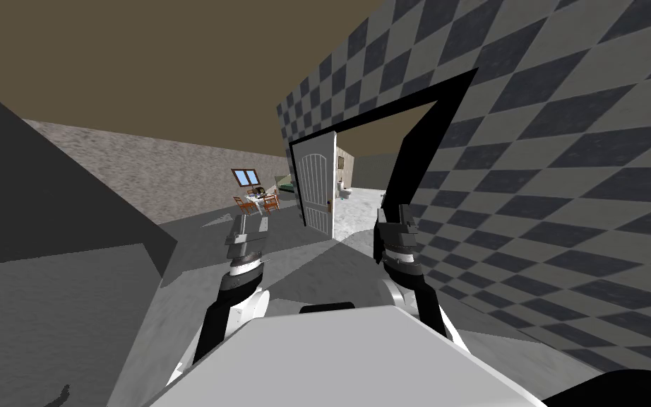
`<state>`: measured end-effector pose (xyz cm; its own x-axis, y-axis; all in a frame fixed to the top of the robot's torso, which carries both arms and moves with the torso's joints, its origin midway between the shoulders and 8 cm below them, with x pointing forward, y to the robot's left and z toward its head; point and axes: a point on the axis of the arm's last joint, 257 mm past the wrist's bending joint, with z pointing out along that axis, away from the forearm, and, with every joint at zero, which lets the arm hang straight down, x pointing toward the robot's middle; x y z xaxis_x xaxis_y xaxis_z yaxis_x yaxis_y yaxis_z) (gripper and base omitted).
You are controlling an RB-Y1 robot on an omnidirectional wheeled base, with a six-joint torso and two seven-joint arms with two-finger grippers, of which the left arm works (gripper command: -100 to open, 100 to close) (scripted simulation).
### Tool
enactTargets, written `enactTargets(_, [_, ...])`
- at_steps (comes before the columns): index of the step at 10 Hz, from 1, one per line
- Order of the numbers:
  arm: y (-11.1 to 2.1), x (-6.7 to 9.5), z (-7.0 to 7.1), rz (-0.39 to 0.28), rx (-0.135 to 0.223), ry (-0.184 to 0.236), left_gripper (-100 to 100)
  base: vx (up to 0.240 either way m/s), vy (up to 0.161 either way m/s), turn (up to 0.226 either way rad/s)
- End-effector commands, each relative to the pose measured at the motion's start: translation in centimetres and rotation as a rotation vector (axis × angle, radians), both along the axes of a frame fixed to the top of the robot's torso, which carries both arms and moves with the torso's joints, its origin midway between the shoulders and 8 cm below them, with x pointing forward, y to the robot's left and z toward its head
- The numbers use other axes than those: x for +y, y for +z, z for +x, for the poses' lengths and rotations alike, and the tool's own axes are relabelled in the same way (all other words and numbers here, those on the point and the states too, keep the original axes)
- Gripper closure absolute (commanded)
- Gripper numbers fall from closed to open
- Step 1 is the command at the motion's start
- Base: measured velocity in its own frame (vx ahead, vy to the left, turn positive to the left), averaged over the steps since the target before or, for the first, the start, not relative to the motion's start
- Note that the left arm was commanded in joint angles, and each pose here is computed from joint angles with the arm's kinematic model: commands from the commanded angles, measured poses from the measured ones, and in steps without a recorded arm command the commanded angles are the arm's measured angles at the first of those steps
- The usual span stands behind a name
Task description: Push the door open
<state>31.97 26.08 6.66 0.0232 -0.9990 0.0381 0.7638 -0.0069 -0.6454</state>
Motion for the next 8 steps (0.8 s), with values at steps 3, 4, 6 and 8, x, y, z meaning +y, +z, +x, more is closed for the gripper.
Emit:
enactTargets(3, [-2.3,-0.5,2.4,0.0,0.047,-0.023,-100,0.107,0.016,-0.05])
enactTargets(4, [-2.7,-0.6,2.9,0.0,0.056,-0.027,-100,0.079,0.019,-0.033])
enactTargets(6, [-3.6,-0.9,3.8,0.0,0.075,-0.036,-100,0.057,0.015,-0.03])
enactTargets(8, [-4.6,-1.2,4.8,0.0,0.095,-0.045,-100,0.07,0.013,-0.03])
